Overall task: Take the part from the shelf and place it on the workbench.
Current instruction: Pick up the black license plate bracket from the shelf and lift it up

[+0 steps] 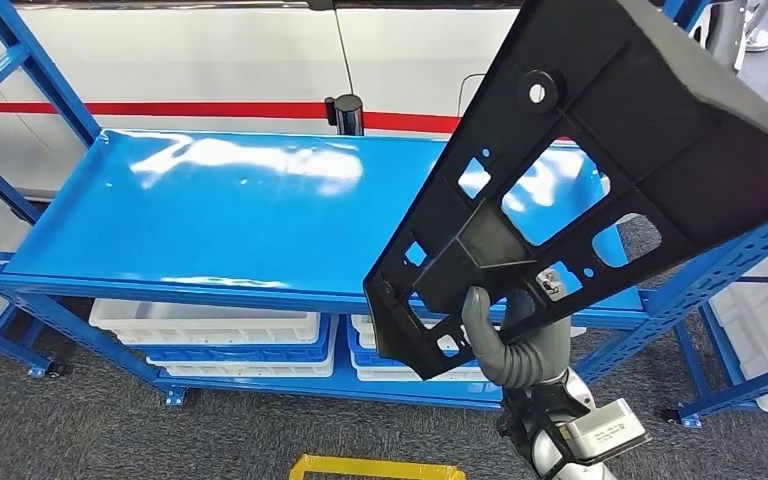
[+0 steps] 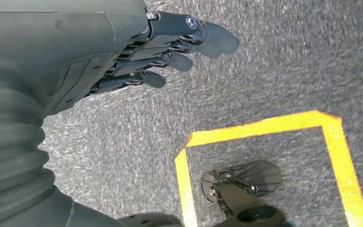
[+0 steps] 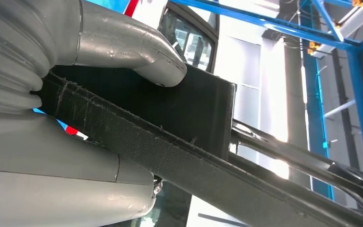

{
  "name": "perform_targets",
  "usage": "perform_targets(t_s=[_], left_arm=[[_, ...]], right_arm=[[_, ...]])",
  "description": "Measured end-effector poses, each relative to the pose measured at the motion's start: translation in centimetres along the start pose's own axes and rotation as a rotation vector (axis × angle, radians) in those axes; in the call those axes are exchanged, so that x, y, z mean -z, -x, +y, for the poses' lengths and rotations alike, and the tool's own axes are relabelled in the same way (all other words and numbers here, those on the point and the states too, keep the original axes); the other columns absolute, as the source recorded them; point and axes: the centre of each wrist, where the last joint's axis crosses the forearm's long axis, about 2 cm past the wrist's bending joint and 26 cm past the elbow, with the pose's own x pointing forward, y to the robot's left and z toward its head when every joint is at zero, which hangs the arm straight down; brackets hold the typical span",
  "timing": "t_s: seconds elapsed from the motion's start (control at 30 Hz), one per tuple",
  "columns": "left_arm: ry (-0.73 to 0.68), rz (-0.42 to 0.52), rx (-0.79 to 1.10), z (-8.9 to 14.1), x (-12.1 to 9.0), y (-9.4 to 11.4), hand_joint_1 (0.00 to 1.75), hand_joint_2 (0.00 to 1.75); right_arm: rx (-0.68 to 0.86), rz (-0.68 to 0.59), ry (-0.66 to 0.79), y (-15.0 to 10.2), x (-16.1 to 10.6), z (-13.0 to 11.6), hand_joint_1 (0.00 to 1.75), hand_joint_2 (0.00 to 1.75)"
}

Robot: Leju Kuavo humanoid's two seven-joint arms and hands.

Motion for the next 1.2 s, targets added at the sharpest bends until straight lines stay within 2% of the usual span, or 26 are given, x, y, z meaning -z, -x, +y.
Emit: perform_targets(t_s=[0.97,1.2], left_arm=[[0.004,-0.008,0.010,-0.05,0.06,-0.25,0.00,1.75],[0.005,-0.010,0.007,-0.17,0.01,-0.23,0.00,1.75]], right_arm=[[-0.024,-0.035,0.009,-0.19,-0.40,-0.09,1.66,1.75],[0.003,-0.018,0.084,-0.42,-0.98,0.19,1.66,1.75]])
